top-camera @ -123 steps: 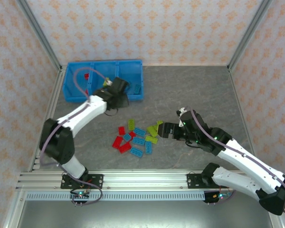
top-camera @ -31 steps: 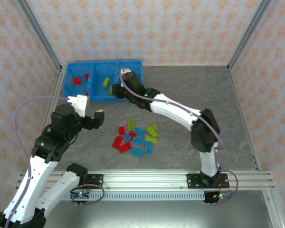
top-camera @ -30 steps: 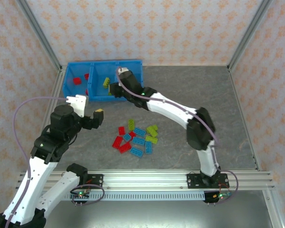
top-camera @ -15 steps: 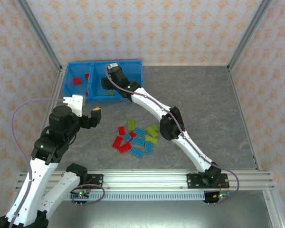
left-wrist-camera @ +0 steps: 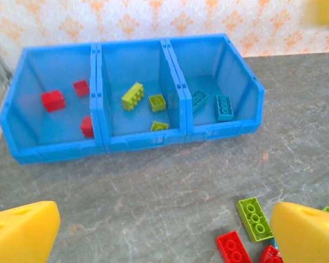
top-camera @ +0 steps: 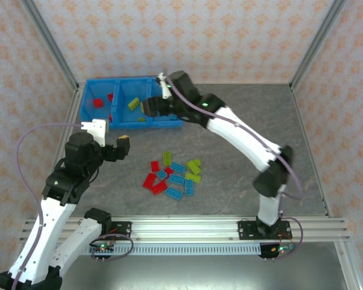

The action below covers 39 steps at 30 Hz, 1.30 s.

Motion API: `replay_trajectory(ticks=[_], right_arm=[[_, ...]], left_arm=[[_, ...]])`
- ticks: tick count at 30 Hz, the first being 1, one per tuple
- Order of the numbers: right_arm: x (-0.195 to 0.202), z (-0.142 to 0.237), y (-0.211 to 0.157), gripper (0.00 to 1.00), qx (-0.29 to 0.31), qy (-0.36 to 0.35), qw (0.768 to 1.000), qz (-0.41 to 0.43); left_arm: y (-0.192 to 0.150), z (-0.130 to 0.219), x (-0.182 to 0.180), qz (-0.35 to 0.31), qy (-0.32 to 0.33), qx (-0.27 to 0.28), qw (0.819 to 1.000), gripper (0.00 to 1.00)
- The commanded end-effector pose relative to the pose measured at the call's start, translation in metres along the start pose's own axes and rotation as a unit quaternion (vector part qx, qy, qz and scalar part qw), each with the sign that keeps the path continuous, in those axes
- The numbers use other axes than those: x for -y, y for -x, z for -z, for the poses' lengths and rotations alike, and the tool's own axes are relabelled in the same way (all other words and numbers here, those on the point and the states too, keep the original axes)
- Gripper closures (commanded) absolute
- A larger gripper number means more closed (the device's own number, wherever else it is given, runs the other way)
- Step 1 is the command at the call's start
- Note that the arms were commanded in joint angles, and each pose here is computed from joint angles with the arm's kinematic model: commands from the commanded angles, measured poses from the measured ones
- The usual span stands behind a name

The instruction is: Sort the legos into containers by color

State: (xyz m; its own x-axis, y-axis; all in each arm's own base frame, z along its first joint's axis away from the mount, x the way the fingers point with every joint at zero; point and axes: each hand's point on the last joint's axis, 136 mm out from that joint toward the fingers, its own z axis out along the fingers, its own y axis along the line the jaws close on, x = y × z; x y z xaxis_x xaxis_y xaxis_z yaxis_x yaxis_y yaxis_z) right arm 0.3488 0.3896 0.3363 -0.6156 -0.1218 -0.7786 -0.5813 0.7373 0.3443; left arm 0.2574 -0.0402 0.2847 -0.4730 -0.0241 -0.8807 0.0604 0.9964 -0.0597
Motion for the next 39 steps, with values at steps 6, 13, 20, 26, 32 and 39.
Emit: replay_trajectory(ticks=[6,13,20,26,32,39], right_arm=[[0.038,0.108,-0.104,0.11,-0.061,-0.04,0.996,-0.053],[0.065,0.132,-0.192,0.06,-0.085,-0.043,0.987,-0.126],[0.087,0.139,-0.227,0.06,-0.081,-0.074,0.977,-0.182],[0.093,0.14,-0.224,0.05,-0.069,-0.09,0.976,-0.185],[0.097,0.141,-0.223,0.05,-0.071,-0.103,0.976,-0.18],[0.094,0.137,-0.224,0.05,-0.081,-0.099,0.975,-0.184]], left_arm=[[-0.015,-0.05,0.025,0.183,-0.01,-0.103,0.978,0.01],[-0.048,-0.111,0.077,0.166,0.021,-0.192,0.967,0.11],[-0.1,-0.167,0.117,0.141,0.023,-0.267,0.953,0.25],[-0.146,-0.198,0.133,0.106,0.04,-0.331,0.937,0.31],[-0.178,-0.214,0.139,0.103,0.038,-0.366,0.924,0.44],[-0.19,-0.215,0.138,0.095,0.041,-0.382,0.918,0.63]])
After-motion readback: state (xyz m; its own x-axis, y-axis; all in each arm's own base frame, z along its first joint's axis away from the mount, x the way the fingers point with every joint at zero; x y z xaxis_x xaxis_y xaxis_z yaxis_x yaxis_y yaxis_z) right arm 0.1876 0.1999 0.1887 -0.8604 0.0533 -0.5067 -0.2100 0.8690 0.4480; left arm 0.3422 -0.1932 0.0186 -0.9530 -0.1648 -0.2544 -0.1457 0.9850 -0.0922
